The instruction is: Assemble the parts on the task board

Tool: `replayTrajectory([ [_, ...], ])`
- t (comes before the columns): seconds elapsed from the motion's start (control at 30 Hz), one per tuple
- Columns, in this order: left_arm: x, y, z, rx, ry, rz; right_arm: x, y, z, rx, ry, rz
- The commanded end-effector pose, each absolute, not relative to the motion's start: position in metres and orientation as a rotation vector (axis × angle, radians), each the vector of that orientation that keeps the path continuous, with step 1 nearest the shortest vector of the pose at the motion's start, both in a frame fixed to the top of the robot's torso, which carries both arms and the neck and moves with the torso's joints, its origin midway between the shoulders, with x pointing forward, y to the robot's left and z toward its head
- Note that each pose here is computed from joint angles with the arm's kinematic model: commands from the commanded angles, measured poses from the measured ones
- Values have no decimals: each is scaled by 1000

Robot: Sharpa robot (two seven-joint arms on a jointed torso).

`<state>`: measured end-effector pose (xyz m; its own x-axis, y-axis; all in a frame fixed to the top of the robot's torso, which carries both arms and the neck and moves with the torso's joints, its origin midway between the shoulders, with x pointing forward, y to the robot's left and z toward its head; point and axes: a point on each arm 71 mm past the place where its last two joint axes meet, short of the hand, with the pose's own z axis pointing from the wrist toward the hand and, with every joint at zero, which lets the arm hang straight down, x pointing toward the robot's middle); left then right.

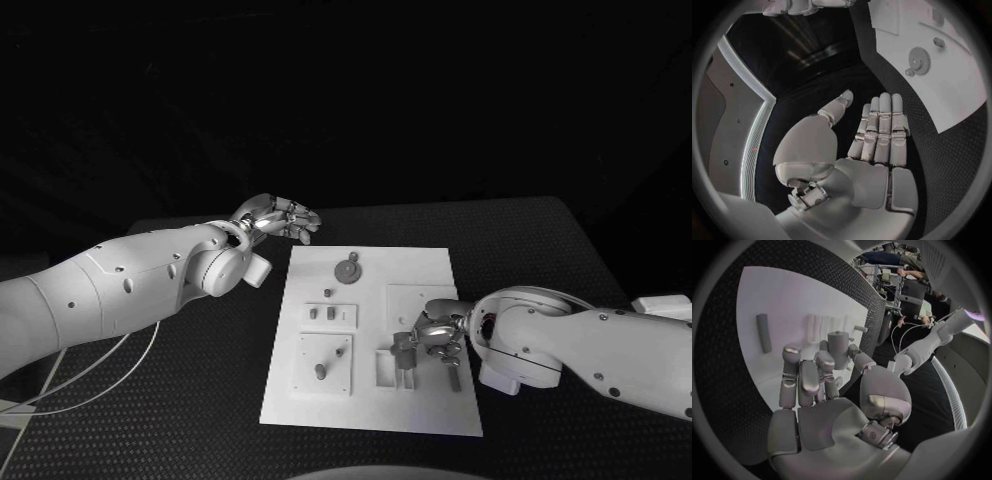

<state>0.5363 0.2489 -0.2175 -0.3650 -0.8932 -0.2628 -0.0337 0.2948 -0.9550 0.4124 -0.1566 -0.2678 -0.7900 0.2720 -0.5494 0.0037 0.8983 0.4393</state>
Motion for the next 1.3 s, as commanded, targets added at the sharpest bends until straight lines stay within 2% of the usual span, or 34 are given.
replayTrajectory([
  [0.03, 536, 246, -217, -853, 1662, -1216, 412, -153, -271, 220, 2468, 567],
  [0.53, 536, 246, -217, -853, 1664, -1217, 405, -142, -283, 160, 2548, 570],
  [1.3, 536, 247, -217, -854, 1666, -1216, 406, -141, -294, 148, 2548, 548],
])
